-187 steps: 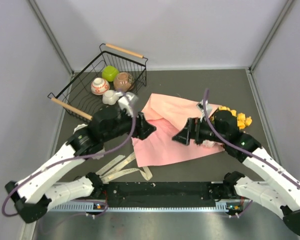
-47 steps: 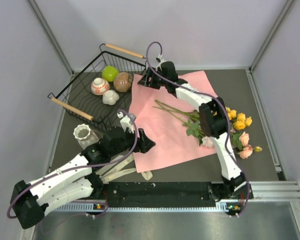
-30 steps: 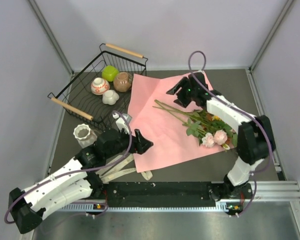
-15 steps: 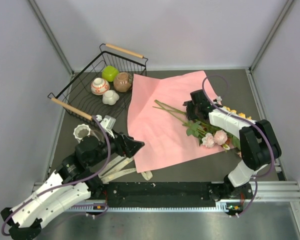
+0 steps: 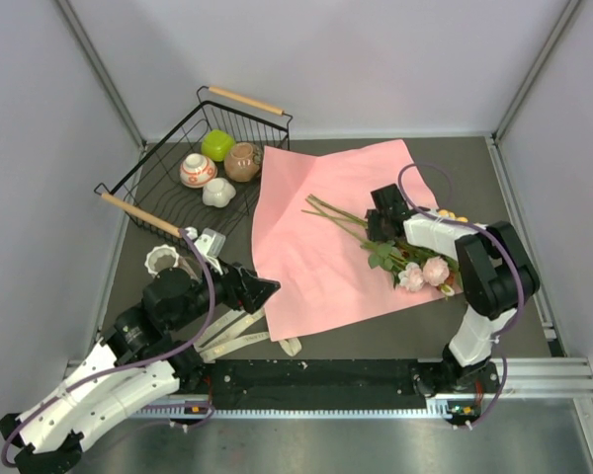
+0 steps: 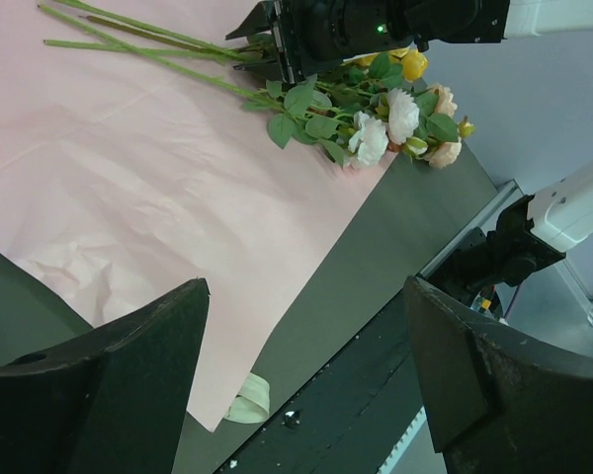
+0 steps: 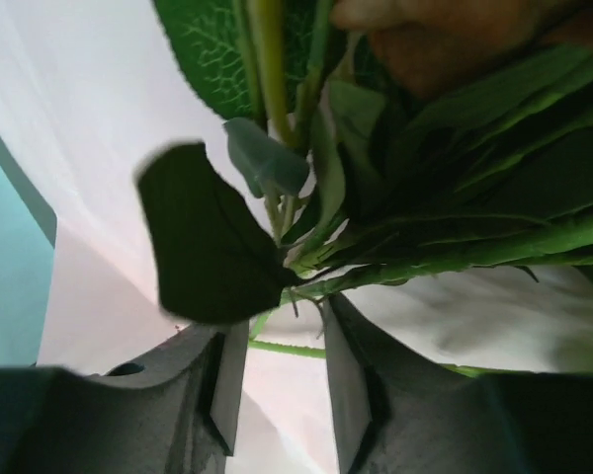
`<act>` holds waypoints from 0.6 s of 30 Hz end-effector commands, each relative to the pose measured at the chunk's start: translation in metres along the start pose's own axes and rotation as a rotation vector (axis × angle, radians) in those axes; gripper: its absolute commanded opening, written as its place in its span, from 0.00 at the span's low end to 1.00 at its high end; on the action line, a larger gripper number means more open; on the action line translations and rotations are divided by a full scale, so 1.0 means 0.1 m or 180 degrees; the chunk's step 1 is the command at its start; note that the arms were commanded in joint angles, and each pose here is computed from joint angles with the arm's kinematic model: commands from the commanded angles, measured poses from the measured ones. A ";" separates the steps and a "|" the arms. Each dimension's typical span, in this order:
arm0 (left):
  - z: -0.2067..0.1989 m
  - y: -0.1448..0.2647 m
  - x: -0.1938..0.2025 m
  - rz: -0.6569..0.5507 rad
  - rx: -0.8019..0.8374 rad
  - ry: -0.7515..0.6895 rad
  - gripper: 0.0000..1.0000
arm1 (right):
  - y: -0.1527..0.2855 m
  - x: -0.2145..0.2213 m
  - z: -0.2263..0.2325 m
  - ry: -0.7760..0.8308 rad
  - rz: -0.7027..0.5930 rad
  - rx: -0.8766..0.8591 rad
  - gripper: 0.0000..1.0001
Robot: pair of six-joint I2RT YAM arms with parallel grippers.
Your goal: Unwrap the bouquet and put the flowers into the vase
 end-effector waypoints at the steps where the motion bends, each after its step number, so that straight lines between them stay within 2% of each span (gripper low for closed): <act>1: -0.02 0.04 -0.15 -0.0137 -0.0013 -0.0134 0.85 | -0.08 -0.02 0.07 -0.0250 -0.0092 -0.0019 0.31; 7: 0.02 0.04 -0.16 -0.0145 -0.0133 -0.0170 0.85 | -0.04 -0.02 0.10 -0.0274 -0.0082 -0.0056 0.13; 10: 0.02 0.04 -0.15 -0.0141 -0.0119 -0.0160 0.85 | 0.03 -0.01 0.14 -0.0283 -0.0037 -0.0101 0.08; 14: 0.02 0.03 -0.14 -0.0145 -0.0112 -0.0151 0.85 | 0.24 -0.02 0.23 -0.0351 0.0065 -0.0230 0.07; 16: 0.02 0.03 -0.14 -0.0146 -0.0117 -0.0151 0.85 | 0.32 -0.02 0.26 -0.0398 0.0103 -0.0280 0.01; 18: 0.02 0.05 -0.14 -0.0167 -0.0116 -0.0141 0.85 | 0.45 -0.04 0.30 -0.0490 0.0169 -0.0361 0.00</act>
Point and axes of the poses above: each gripper's point midway between its finger pads, its own y axis back along the fingers, its own z axis along the line the jaws close on, x = y × z, the point moved 9 cm from there along y, back along the fingers, and after that the axes turned 15 degrees about -y, right-handed, at the moved point
